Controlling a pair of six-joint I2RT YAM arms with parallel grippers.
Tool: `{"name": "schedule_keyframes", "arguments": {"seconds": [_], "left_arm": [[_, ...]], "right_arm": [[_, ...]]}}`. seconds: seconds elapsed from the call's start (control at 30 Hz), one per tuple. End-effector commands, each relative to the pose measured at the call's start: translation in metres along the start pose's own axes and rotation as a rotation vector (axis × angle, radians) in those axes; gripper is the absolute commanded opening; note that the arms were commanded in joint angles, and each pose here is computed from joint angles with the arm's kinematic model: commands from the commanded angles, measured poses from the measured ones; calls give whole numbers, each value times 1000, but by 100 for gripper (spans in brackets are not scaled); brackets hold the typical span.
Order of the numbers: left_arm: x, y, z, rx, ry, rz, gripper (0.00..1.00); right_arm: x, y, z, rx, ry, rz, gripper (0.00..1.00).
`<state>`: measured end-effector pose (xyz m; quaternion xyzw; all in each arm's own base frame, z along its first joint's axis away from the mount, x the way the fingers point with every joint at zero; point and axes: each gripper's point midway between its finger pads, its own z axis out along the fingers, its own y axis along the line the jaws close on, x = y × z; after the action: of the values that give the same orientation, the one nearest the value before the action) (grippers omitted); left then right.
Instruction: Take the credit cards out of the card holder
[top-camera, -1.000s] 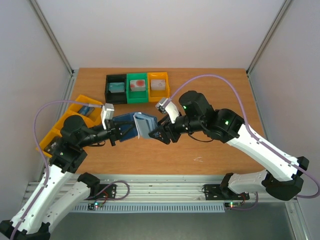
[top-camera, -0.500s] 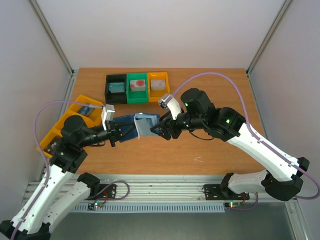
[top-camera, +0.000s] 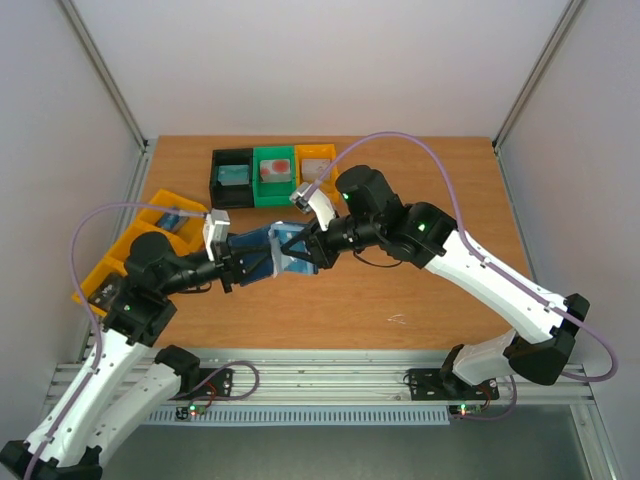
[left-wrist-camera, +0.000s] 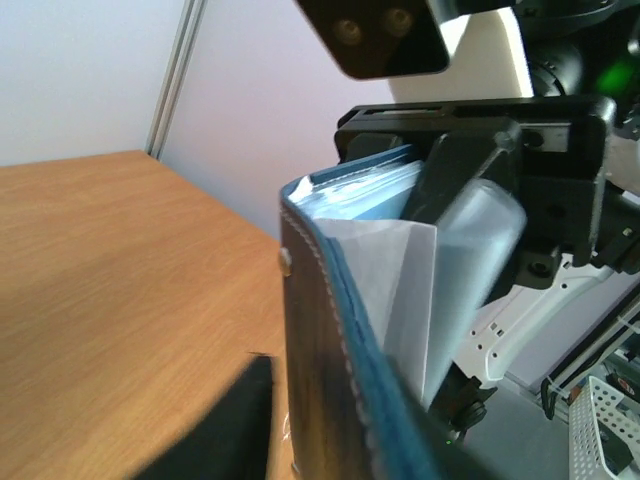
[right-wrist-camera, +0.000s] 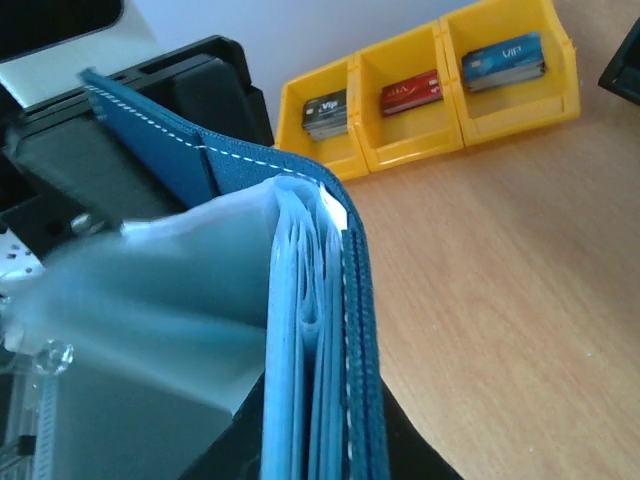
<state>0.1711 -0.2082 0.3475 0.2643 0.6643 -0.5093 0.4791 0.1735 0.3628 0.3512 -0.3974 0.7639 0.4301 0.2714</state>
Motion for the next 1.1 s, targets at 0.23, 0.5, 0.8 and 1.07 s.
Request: {"name": "schedule_keyframes", "arguments": {"seconds": [0.23, 0.5, 0.8, 1.07], "left_arm": [[-15, -22, -5, 73, -54, 133, 99], [-24, 7, -1, -77, -83, 89, 12], [-21, -9, -3, 0, -64, 90, 0], [-25, -13, -2, 28, -74, 82, 0]], "right_arm": [[-7, 2, 8, 15, -15, -12, 1], [0, 23, 5, -29, 14, -119, 1], [10, 1, -27, 49, -54, -73, 38], [15, -5, -17, 35, -54, -18, 30]]}}
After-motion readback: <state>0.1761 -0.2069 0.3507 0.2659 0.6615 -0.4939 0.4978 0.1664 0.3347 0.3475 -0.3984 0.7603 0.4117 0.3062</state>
